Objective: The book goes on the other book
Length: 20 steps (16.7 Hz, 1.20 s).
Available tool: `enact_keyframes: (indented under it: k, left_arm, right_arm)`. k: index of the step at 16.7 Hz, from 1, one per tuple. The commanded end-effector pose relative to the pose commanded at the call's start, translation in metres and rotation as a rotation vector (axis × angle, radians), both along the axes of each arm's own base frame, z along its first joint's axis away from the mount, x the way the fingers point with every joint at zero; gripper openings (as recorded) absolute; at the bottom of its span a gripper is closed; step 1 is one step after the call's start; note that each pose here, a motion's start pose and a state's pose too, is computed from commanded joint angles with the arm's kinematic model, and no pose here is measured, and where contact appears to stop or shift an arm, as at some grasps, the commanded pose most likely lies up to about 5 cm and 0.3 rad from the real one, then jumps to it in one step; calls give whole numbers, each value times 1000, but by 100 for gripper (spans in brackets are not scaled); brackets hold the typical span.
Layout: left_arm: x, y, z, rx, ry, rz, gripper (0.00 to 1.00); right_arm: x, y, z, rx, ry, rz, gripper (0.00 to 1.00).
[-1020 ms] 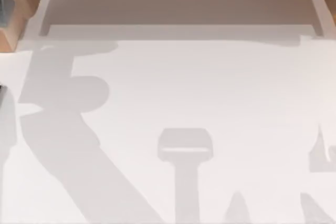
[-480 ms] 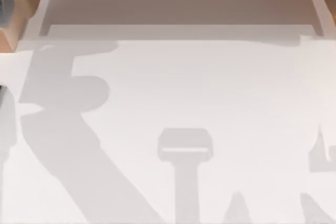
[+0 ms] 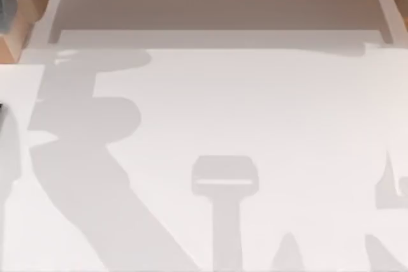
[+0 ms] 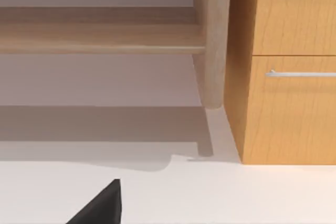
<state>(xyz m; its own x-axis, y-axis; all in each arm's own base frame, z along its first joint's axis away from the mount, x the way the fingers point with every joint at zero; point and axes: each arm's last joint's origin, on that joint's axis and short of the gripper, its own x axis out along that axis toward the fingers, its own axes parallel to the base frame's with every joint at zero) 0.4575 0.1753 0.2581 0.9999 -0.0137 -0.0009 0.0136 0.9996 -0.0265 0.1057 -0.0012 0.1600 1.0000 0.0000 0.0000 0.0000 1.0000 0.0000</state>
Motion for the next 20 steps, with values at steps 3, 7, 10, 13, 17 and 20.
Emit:
enact_keyframes:
  k: [3, 7, 10, 13, 17, 20]
  left_arm:
    - [0, -2, 1, 12, -3, -6, 0]
    - [-21, 0, 24, 167, -35, -16, 0]
    - [-51, 11, 38, 376, -45, 5, 0]
    - [-84, 23, 39, 631, -17, 30, 0]
    - [-127, 33, 21, 992, 68, 32, 0]
    - [-155, 34, -7, 1234, 151, -9, 0]
  right_arm:
    - [0, 0, 0, 0, 0, 0, 100]
    - [0, 0, 0, 0, 0, 0, 100]
    - [0, 0, 0, 0, 0, 0, 100]
    - [0, 0, 0, 0, 0, 0, 100]
    - [0, 0, 0, 0, 0, 0, 100]
    - [0, 0, 0, 0, 0, 0, 100]
